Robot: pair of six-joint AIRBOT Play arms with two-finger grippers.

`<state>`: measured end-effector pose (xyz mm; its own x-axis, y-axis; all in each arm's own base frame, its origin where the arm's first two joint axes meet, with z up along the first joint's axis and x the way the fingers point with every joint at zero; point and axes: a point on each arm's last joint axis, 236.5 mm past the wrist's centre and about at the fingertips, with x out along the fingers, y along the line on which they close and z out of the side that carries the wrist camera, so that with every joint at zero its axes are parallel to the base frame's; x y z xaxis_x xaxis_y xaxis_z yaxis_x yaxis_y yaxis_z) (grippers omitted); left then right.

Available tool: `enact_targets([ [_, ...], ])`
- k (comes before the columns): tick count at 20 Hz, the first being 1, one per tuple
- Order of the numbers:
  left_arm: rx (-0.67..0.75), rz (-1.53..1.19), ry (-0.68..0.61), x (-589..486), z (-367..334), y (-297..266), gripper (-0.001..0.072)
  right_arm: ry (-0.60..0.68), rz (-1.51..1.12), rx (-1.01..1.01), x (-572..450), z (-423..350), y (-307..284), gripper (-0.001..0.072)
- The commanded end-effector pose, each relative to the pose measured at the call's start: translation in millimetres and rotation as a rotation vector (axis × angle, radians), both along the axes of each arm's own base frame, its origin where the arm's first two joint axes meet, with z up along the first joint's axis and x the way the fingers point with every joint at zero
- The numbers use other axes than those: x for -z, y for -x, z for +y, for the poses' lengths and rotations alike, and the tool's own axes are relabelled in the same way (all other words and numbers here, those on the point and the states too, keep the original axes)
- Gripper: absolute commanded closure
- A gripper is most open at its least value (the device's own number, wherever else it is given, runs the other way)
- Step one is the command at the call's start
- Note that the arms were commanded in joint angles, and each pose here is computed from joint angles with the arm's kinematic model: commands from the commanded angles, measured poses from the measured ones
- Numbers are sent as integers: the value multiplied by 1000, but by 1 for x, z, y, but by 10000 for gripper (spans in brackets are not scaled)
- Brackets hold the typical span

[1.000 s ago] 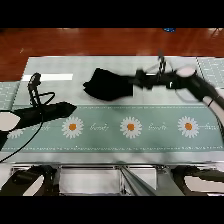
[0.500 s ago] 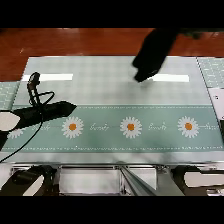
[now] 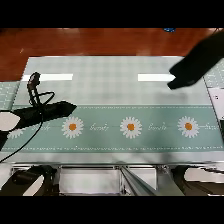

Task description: Fold the shirts.

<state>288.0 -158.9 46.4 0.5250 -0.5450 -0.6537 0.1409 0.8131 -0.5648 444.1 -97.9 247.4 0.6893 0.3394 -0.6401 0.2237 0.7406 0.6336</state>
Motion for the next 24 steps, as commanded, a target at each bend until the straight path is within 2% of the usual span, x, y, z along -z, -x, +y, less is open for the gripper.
enact_targets([
  [1,-4,-4,0,0,0,-1,690,165,279,46,38,-46,71,686],
  [4,-19,-23,1,-3,2,-6,690,266,422,82,50,-68,113,686],
  [7,-35,-44,3,-6,4,-11,690,274,507,180,61,-86,154,686],
  [10,-44,-56,4,-7,5,-14,690,278,695,313,95,-108,225,685],
  [15,-63,-80,5,-11,8,-20,690,106,987,488,164,-96,341,684],
  [17,-60,-75,5,-10,7,-19,690,3,1035,552,192,-81,364,684],
  [20,-48,-50,2,-5,6,-16,691,-78,1106,563,225,-66,386,681],
  [21,-48,-44,0,-2,6,-16,690,-75,1133,562,230,-64,392,537],
  [22,-49,-37,-2,0,6,-17,690,-60,1151,556,231,-66,397,311],
  [24,-64,-37,-10,5,8,-24,690,-52,1154,561,229,-72,396,302],
])
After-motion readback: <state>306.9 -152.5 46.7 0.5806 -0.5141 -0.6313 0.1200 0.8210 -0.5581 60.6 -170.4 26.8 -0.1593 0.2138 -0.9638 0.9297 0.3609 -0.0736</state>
